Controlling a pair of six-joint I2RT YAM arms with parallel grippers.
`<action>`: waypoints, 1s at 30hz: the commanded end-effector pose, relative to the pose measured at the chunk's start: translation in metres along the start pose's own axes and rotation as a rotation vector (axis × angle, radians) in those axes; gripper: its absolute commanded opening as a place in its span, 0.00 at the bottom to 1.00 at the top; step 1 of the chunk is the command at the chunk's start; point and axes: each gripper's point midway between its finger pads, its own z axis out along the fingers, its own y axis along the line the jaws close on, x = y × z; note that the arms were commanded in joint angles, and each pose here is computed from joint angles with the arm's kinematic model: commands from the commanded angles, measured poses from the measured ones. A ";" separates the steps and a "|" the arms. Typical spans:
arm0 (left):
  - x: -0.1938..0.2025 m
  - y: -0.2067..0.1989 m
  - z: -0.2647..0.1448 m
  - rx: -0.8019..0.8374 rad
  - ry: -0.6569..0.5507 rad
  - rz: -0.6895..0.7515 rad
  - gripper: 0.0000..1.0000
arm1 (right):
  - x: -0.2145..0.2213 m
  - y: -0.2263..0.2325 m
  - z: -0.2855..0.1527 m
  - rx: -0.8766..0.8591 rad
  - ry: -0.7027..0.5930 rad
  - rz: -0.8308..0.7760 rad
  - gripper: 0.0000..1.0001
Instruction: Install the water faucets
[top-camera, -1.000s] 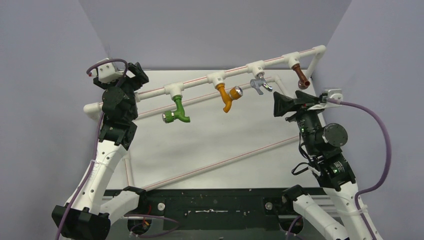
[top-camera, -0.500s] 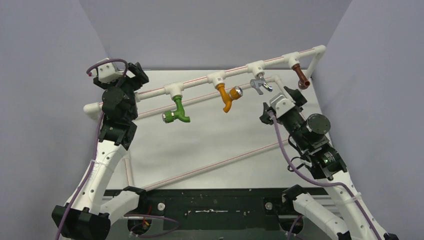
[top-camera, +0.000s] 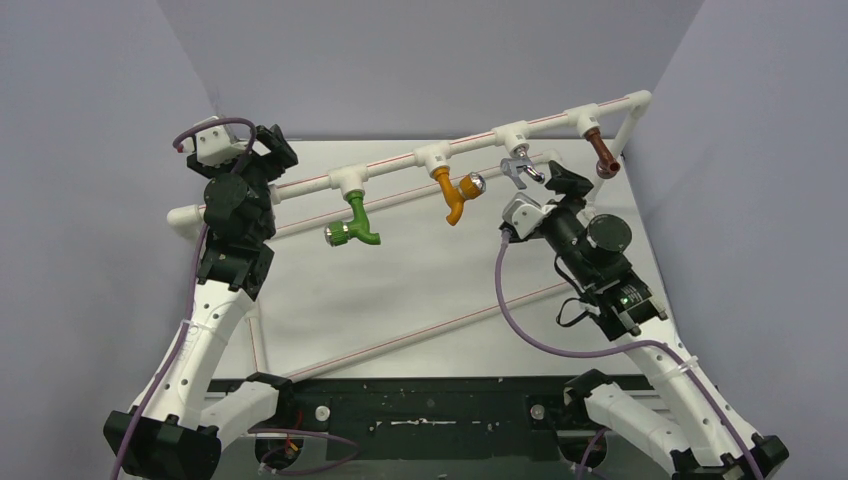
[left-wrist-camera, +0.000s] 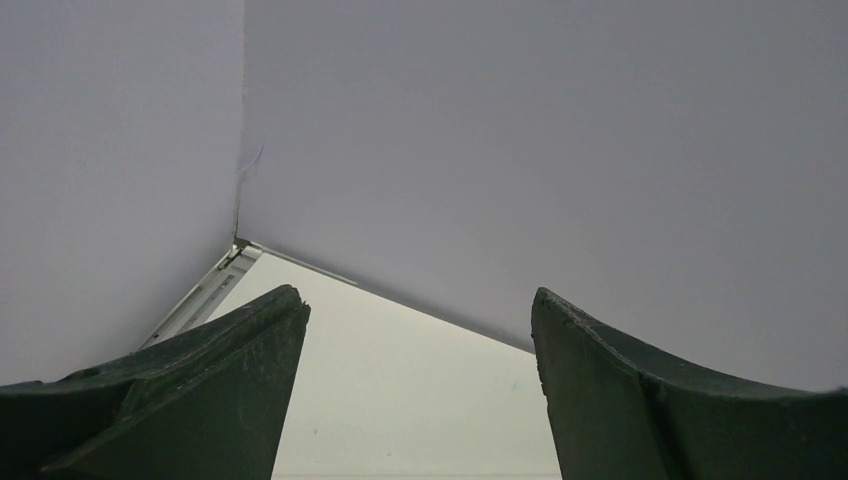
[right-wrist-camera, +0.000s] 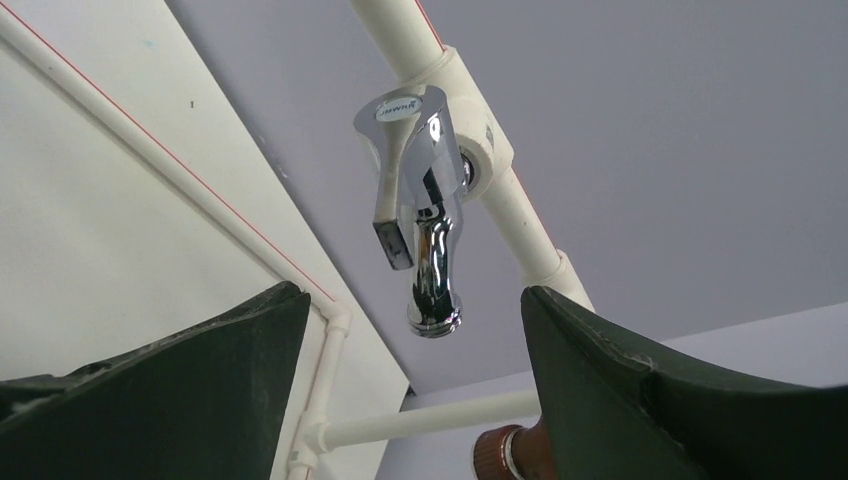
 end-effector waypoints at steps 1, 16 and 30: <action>0.128 0.045 -0.033 -0.090 0.414 0.212 0.80 | -0.024 -0.031 0.012 0.111 -0.092 -0.055 0.79; 0.130 0.044 -0.032 -0.086 0.418 0.213 0.80 | -0.032 -0.042 0.037 0.170 -0.132 0.023 0.61; 0.129 0.044 -0.032 -0.086 0.417 0.213 0.80 | -0.024 -0.042 0.042 0.223 -0.129 0.182 0.10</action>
